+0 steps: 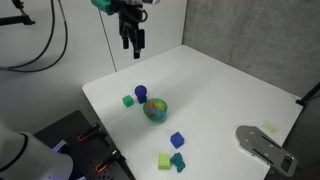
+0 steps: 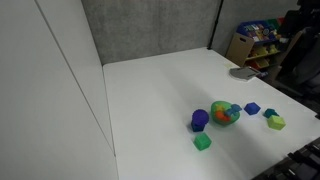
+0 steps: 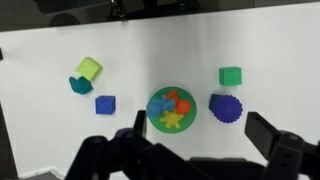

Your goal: Remove the green block from the bowl

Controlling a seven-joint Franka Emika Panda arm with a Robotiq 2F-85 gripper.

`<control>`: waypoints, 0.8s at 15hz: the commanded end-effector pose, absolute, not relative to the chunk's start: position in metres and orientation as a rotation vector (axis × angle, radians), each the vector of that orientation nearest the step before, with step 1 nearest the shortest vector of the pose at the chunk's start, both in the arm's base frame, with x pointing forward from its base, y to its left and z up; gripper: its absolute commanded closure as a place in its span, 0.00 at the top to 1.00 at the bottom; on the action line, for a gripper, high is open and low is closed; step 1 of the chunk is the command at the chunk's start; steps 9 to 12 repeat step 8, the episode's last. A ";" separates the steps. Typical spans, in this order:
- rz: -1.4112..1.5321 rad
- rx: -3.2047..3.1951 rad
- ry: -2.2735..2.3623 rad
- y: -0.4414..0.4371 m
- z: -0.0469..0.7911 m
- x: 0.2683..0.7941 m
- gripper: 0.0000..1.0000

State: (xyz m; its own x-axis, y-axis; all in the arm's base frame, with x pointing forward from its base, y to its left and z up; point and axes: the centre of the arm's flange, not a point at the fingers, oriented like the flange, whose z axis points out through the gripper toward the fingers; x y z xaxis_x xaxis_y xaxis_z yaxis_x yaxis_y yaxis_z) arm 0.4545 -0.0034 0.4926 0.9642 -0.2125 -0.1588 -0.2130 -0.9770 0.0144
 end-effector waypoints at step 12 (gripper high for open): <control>0.018 -3.097 0.088 0.005 0.562 0.438 1.00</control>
